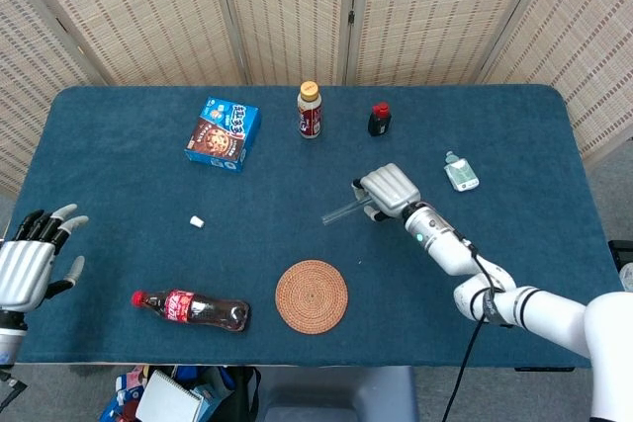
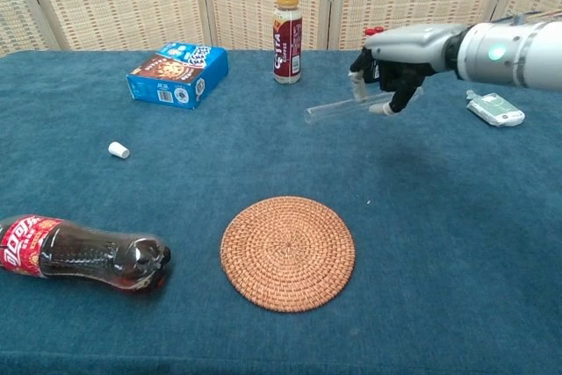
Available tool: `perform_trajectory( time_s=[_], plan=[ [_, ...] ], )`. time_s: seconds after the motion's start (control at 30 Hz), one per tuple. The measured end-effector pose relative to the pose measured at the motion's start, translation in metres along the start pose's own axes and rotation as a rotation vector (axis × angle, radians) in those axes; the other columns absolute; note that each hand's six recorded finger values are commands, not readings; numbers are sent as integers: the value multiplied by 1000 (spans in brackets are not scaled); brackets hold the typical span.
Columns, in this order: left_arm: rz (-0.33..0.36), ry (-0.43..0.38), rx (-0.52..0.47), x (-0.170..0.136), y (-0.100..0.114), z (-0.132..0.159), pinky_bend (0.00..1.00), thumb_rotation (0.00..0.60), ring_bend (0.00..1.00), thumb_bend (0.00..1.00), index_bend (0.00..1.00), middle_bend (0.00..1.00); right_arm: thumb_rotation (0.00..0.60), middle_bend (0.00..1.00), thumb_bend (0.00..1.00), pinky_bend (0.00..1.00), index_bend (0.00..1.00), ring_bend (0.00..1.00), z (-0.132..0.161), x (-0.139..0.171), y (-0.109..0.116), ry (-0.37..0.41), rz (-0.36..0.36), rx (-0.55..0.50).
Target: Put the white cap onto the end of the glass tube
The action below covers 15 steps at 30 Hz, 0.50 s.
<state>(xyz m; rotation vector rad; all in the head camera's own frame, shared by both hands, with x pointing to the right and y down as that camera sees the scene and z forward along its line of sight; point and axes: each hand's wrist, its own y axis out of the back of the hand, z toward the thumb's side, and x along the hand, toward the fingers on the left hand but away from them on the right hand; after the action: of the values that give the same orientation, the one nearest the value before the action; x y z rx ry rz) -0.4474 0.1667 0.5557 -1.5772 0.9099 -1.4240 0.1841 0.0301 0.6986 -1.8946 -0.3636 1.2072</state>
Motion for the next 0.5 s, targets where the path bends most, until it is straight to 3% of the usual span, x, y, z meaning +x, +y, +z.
perform_trajectory(
  time_s=[0.13, 0.23, 0.3, 0.4, 0.5],
  plan=[
    [-18, -49, 26, 27, -1, 7, 548, 600, 495, 402, 264, 419, 600, 1000, 449, 1000, 864, 1000, -21, 29, 19, -39, -48, -4],
    [-53, -80, 44, 47, -6, 11, 777, 600, 726, 401, 268, 680, 600, 1000, 450, 1000, 864, 1000, -38, 54, 33, -78, -81, -5],
    [-85, -97, 53, 58, -10, 14, 893, 600, 832, 401, 266, 784, 600, 1000, 451, 1000, 864, 1000, -49, 72, 40, -109, -102, -5],
    [-152, -120, 60, 76, -21, 19, 991, 600, 933, 424, 252, 875, 600, 1000, 458, 1000, 864, 1000, -64, 99, 47, -156, -128, -10],
    [-224, -136, 63, 94, -33, 24, 1000, 571, 991, 505, 243, 951, 600, 1000, 459, 1000, 864, 1000, -75, 121, 50, -195, -143, -14]
  ],
)
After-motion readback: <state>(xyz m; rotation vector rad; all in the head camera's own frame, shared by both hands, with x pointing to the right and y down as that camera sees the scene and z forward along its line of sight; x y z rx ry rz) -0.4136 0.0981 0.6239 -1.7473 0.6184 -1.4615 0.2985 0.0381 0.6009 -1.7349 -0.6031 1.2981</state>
